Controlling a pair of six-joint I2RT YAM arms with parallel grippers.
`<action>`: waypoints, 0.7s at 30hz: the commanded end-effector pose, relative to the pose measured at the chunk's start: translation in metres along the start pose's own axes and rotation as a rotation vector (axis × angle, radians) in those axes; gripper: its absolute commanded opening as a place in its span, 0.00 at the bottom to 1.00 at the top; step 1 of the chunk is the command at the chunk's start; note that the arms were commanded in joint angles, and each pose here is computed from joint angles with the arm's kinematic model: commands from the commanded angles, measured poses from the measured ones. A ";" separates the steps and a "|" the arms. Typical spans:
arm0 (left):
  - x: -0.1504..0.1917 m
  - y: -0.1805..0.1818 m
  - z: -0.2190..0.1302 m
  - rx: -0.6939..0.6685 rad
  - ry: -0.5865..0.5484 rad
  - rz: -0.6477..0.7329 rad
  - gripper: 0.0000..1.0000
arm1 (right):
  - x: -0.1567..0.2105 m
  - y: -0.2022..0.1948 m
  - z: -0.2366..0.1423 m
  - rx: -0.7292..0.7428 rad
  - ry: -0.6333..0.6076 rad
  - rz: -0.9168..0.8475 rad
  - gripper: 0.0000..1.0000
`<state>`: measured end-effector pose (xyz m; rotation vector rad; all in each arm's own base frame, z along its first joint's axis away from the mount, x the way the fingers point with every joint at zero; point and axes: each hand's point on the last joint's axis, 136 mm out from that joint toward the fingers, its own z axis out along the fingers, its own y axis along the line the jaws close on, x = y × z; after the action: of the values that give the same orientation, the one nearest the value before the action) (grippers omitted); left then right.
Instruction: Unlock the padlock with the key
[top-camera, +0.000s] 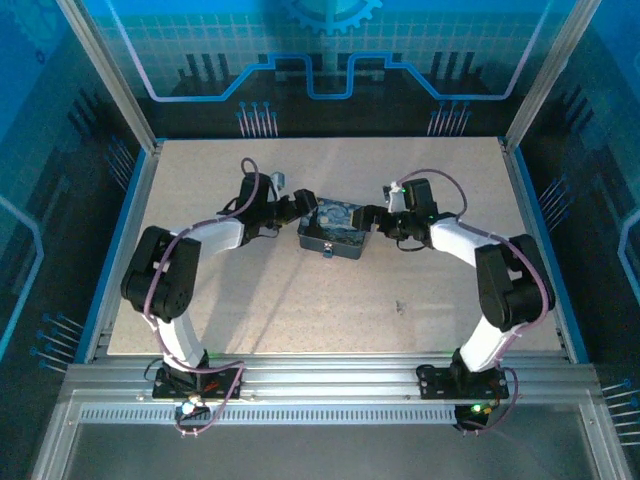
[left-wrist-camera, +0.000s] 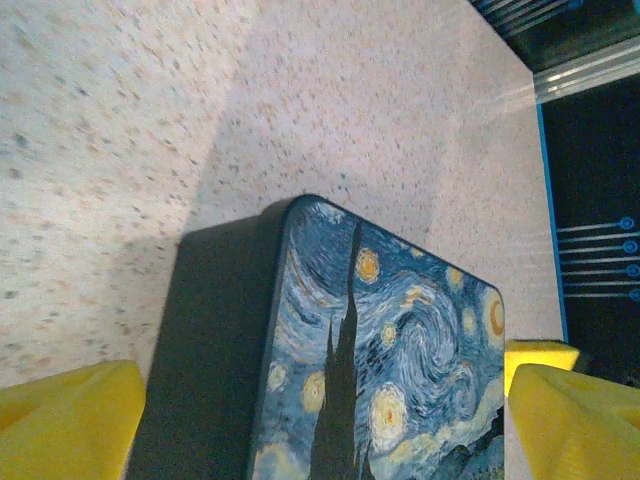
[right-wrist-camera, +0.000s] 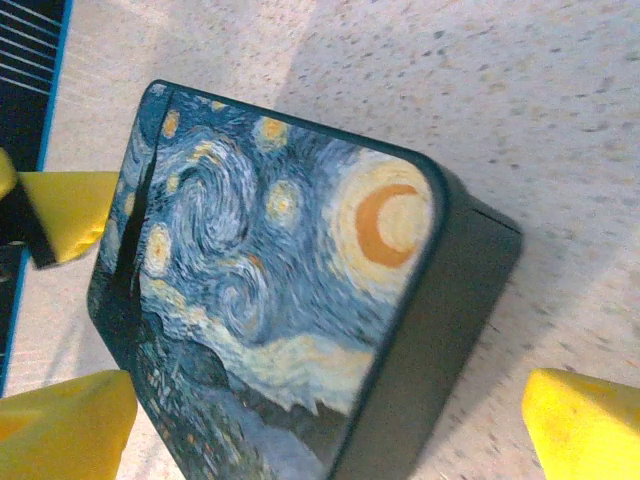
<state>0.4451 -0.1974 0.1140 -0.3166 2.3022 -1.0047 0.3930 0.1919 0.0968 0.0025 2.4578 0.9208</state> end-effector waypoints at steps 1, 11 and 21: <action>-0.008 0.002 -0.027 -0.050 -0.042 0.043 0.95 | 0.007 -0.016 -0.025 0.127 -0.006 -0.028 1.00; 0.043 -0.020 -0.081 -0.068 -0.014 0.111 0.94 | 0.085 -0.016 -0.088 0.314 0.152 -0.111 0.90; 0.120 -0.031 -0.095 -0.054 0.016 0.134 0.91 | 0.171 -0.034 -0.110 0.454 0.333 -0.098 0.77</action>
<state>0.2994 -0.2158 0.1372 -0.1345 2.3487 -0.9101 0.2211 0.1439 0.0780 -0.1601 2.8096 0.4351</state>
